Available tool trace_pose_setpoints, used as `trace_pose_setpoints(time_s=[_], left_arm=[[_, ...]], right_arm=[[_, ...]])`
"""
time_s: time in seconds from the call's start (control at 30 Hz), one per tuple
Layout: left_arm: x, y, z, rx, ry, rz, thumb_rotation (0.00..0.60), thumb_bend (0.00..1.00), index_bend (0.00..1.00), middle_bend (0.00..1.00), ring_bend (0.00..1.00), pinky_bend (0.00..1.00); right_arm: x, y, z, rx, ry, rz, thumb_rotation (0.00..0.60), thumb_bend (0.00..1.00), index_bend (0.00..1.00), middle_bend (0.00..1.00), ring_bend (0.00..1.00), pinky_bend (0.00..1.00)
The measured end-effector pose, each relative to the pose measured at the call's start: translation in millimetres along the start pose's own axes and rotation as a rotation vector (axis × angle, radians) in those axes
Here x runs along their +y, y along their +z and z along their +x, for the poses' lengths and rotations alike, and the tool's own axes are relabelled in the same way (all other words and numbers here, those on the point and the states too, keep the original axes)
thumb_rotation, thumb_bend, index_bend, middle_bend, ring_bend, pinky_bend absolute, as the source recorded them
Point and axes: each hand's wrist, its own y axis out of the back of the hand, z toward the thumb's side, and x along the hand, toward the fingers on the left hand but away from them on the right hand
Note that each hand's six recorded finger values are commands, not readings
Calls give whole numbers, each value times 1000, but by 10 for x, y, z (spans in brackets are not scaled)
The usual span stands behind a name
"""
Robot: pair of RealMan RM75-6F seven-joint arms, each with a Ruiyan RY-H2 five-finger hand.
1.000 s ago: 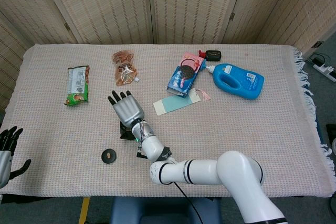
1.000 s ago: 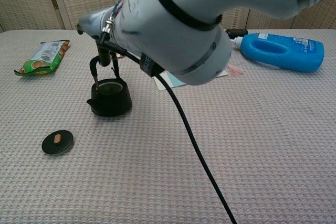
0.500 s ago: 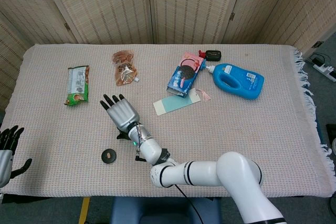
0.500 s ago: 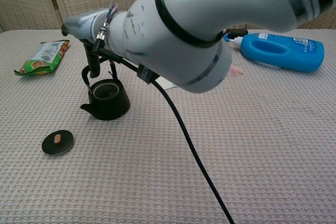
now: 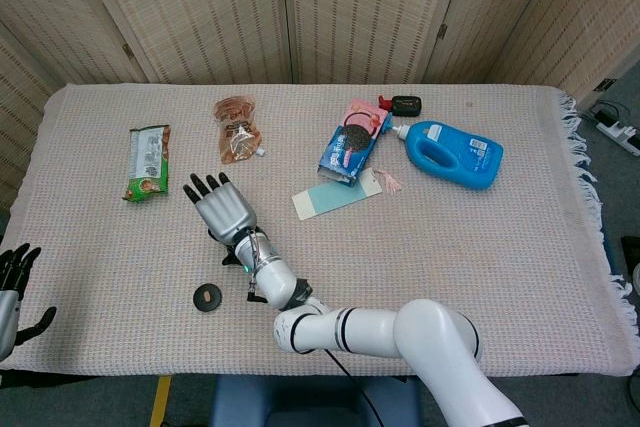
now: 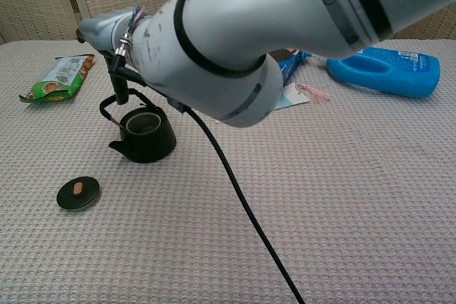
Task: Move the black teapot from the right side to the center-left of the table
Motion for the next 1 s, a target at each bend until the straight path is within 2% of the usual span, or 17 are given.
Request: trace_pose_setpoints(time_s=[0.2,0.37,0.47,0.6,0.7,0.87,1.0], left_arm=[[15,42,92,-26,1,6,600,248,55,0,9,0],[34,175,214,-85,4,7,600,248,84,0,41,0],[43,282,273,-135,9,10,600,248,113,6,79,19],[43,451,358,-213,6,25,600,248,141,67,183,116],[31,595,402,-277,-3,47,600,248,180,126,280,242],[-28,903,428,-413,-35,87,600,248,238,231,463,453],[-120,1155,428,-522,-81,116,600,248,253,261,581,537]], right_arm=[[83,-55,72,14,-25,-23,600,125,0,97,171,147],[229,-300,296,11,-65,-38,600,124,0,139,222,168],[315,-542,513,-4,-90,-36,600,125,0,160,242,175],[404,-979,885,-53,-119,-29,600,125,5,169,254,187],[451,-1395,1240,-110,-145,-10,600,124,15,170,256,187],[400,-2078,1859,-217,-164,35,600,125,22,173,269,195],[351,-2447,2286,-285,-171,45,600,124,22,173,278,209]])
